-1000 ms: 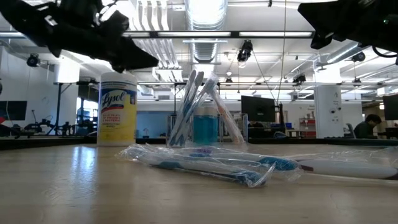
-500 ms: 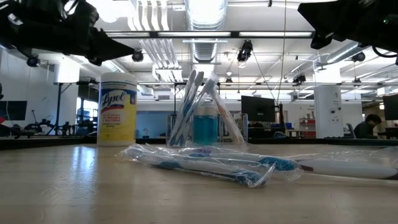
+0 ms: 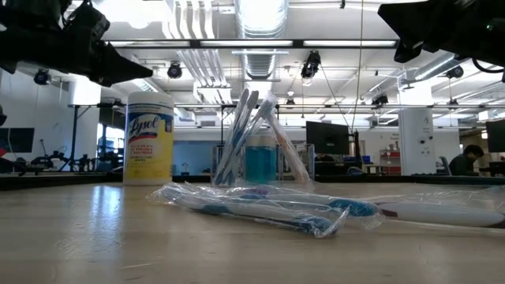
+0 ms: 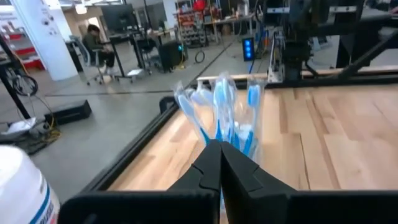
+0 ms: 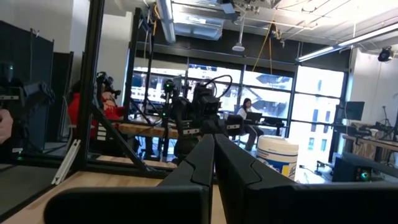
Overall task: Pick & Place toothbrushing station
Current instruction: Put the purple toothbrush into the right section of the transparent organizer
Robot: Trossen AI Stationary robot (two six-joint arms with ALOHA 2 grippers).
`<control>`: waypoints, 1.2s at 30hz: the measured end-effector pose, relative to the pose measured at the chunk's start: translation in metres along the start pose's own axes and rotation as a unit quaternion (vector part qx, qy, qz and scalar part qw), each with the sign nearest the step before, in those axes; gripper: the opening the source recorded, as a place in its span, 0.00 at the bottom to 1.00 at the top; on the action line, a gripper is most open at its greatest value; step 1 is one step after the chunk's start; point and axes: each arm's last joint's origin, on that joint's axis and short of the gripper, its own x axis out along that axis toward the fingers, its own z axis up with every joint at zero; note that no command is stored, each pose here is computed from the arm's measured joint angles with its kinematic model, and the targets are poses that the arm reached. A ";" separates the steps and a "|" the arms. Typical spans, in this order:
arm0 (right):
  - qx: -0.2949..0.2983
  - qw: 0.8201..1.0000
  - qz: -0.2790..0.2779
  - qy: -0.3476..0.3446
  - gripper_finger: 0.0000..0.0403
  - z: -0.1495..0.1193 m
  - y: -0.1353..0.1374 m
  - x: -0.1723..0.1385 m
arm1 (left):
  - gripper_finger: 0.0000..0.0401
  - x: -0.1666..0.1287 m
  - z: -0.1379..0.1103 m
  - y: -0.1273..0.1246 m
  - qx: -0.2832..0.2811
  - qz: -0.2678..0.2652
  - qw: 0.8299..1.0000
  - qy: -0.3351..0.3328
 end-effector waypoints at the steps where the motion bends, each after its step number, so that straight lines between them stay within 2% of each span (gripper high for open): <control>1: 0.000 1.000 0.000 0.000 0.02 0.000 0.000 0.000 | 0.00 -0.001 0.000 0.000 -0.001 0.001 1.000 0.000; 13: 0.004 1.000 0.000 0.000 0.02 0.000 0.000 0.000 | 0.00 -0.013 -0.003 0.001 -0.014 0.015 0.999 -0.030; 36: 0.004 1.000 0.000 0.000 0.02 0.000 0.000 0.000 | 0.01 -0.013 -0.019 -0.002 -0.028 0.002 1.000 -0.001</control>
